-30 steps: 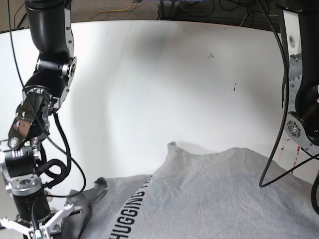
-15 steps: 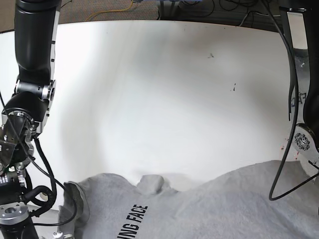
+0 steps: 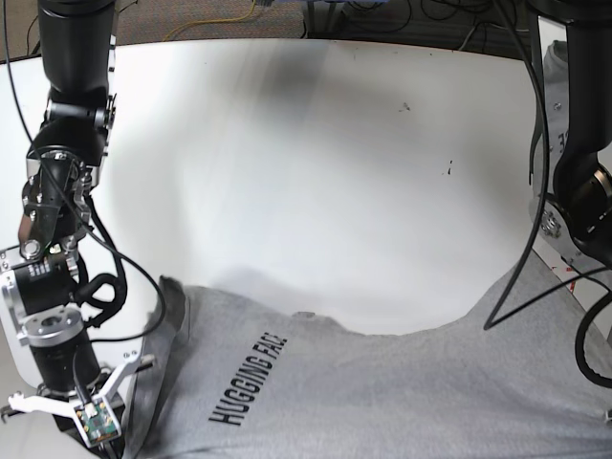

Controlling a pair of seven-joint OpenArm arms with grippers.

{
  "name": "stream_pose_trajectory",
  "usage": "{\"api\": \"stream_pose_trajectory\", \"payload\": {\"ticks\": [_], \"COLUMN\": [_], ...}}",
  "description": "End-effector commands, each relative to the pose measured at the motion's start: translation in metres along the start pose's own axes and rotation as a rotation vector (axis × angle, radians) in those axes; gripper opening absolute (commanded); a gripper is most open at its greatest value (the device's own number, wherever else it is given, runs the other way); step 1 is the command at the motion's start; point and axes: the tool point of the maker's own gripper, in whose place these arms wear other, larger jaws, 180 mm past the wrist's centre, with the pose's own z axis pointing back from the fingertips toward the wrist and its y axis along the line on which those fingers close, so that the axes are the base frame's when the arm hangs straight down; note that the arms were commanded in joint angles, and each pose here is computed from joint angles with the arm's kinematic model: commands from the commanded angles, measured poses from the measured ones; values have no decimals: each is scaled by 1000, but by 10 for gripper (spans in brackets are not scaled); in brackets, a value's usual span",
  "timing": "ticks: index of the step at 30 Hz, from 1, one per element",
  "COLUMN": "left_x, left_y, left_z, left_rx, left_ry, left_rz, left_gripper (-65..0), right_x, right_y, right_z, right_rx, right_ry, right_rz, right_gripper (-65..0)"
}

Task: Layout the t-shirt on the table in an organized manner, then fold the t-shirt properly
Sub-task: 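Pull the shirt apart between both grippers and lay it down spread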

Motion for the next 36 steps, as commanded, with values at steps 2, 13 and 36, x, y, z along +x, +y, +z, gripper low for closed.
{"api": "stream_pose_trajectory", "payload": {"ticks": [2, 13, 36], "left_x": [-3, -113, -302], "left_y": [-5, -39, -51], "left_z": [9, 27, 115], "left_rx": [7, -48, -133], "left_ry": [-41, 114, 494], "left_rz": [-33, -77, 19], "left_gripper": [-650, -650, -650], "right_x": [-31, -136, -232], "right_y": [-5, 59, 202], "right_z": [10, 56, 181], "right_rx": [-41, 73, 365], "right_ry": [70, 287, 646], "right_rz": [-28, -154, -357], "right_gripper": [-648, -648, -648]}}
